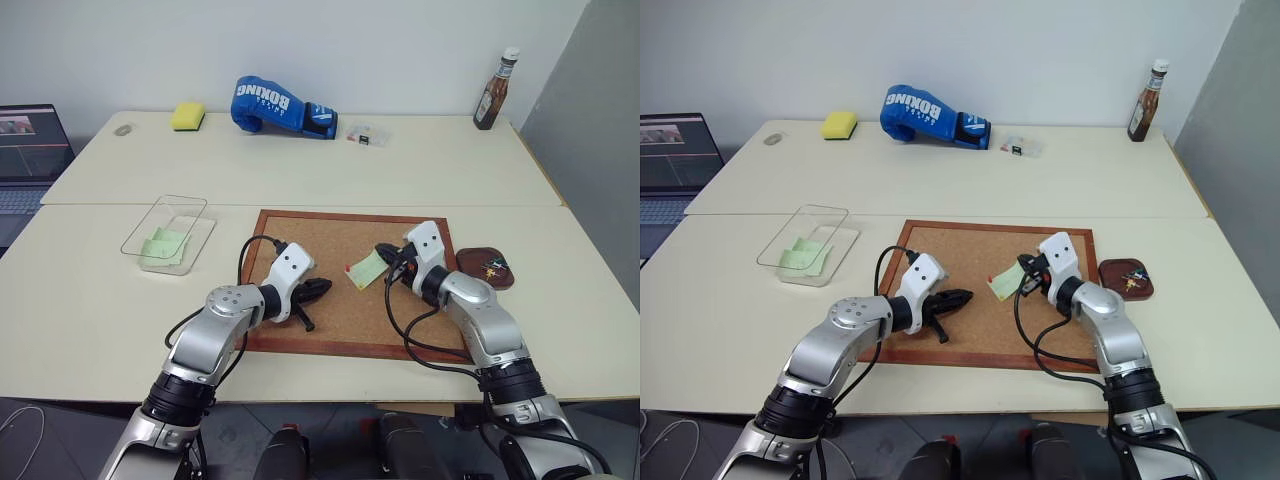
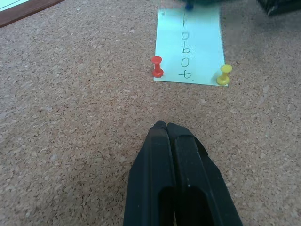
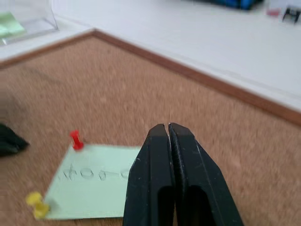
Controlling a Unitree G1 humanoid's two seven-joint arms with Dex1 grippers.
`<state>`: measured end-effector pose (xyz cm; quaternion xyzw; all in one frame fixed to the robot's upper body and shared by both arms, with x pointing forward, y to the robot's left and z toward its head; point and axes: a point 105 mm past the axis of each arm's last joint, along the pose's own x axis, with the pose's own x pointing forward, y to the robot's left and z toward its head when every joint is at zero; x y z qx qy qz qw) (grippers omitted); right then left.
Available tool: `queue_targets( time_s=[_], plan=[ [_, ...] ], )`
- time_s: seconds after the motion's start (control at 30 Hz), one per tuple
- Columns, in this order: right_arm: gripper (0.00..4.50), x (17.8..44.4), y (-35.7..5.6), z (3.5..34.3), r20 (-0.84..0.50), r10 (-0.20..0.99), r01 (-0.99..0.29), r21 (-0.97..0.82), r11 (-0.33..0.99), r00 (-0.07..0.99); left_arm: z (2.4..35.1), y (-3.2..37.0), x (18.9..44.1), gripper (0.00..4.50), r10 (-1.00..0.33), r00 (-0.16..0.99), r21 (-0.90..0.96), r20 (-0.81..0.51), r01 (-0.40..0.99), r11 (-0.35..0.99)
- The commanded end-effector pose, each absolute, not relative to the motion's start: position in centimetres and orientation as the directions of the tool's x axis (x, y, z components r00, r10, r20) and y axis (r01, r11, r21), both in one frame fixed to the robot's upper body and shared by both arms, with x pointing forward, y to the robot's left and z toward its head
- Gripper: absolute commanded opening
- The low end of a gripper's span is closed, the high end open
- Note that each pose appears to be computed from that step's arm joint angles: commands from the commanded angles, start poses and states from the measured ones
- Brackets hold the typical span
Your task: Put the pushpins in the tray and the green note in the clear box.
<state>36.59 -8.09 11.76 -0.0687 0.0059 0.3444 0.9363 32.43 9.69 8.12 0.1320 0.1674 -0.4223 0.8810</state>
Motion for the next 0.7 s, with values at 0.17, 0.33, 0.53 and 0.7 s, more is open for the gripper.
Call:
queue_targets(
  time_s=[0.17, 0.33, 0.53, 0.7],
  plan=[
    [0.02, 36.3, -8.9, 13.9, 0.025, 0.634, -0.624, -0.152, 0.767, 0.773, 4.9, 10.1, 31.4, 0.0, -0.663, 0.539, 0.035, -0.519, 0.789, 0.614],
    [0.02, 36.1, -9.4, 14.3, 0.035, 0.627, -0.615, -0.156, 0.773, 0.779, 4.6, 10.0, 31.2, 0.0, -0.665, 0.534, 0.03, -0.523, 0.791, 0.612],
    [0.02, 36.3, -10.7, 14.8, 0.058, 0.571, -0.563, -0.105, 0.819, 0.819, 4.4, 9.9, 31.1, 0.0, -0.666, 0.529, 0.025, -0.526, 0.792, 0.61],
    [0.02, 37.2, -15.8, 15.0, 0.04, 0.361, -0.356, -0.096, 0.929, 0.932, 4.3, 10.0, 30.9, 0.0, -0.664, 0.527, 0.022, -0.53, 0.791, 0.611]
  ],
)
